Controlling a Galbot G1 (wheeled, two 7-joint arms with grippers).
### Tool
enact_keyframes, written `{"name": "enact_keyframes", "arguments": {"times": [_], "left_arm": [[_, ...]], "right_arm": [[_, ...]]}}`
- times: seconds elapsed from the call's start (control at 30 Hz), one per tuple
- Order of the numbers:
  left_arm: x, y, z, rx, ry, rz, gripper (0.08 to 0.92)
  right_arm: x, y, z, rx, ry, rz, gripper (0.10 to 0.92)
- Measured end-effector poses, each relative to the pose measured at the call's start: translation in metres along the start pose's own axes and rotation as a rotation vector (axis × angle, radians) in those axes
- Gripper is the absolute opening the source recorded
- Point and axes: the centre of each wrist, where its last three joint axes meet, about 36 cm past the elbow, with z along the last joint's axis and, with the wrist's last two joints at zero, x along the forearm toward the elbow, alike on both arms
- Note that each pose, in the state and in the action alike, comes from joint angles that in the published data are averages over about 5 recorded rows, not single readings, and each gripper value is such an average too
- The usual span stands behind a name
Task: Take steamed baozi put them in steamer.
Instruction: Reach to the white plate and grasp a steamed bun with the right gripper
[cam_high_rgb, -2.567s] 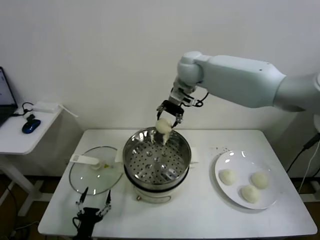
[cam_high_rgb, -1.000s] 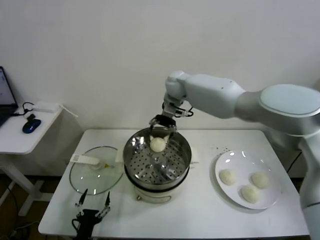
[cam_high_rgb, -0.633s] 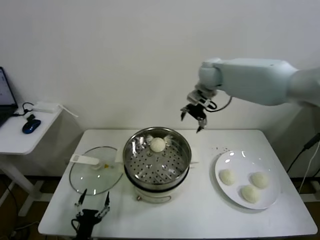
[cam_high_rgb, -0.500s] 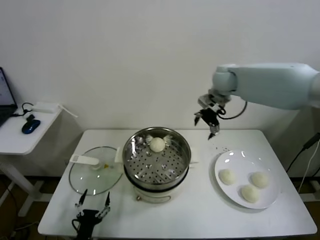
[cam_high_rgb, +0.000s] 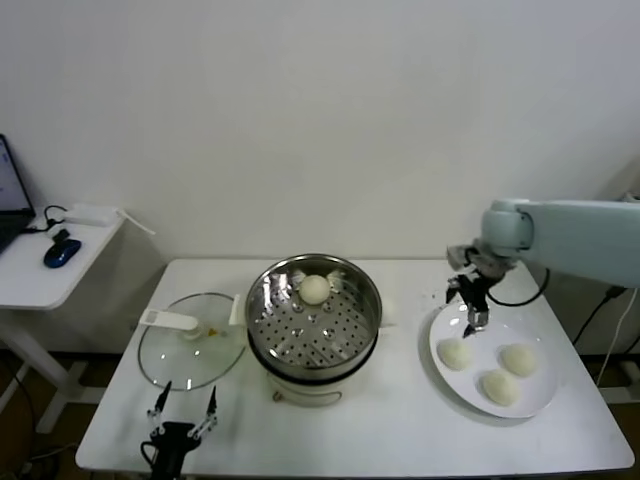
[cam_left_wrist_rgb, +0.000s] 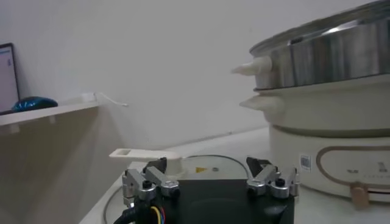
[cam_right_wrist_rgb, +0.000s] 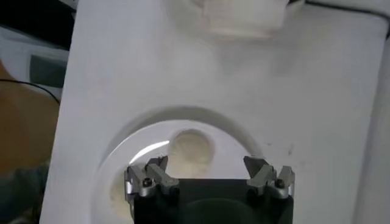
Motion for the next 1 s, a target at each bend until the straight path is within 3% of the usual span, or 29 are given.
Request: {"name": "enact_keyframes", "arguments": {"times": [0.53, 1.0], "left_arm": [[0.003, 0.001, 0.005, -0.023, 0.012, -0.002, 0.823], [0.004, 0.002, 0.005, -0.036, 0.012, -0.004, 0.823]], "right_arm": [[-0.069, 0.009, 0.005, -0.053, 0.007, 0.019, 0.82], [-0.077, 0.011, 0.006, -0.07, 0.007, 0.008, 0.706]]}}
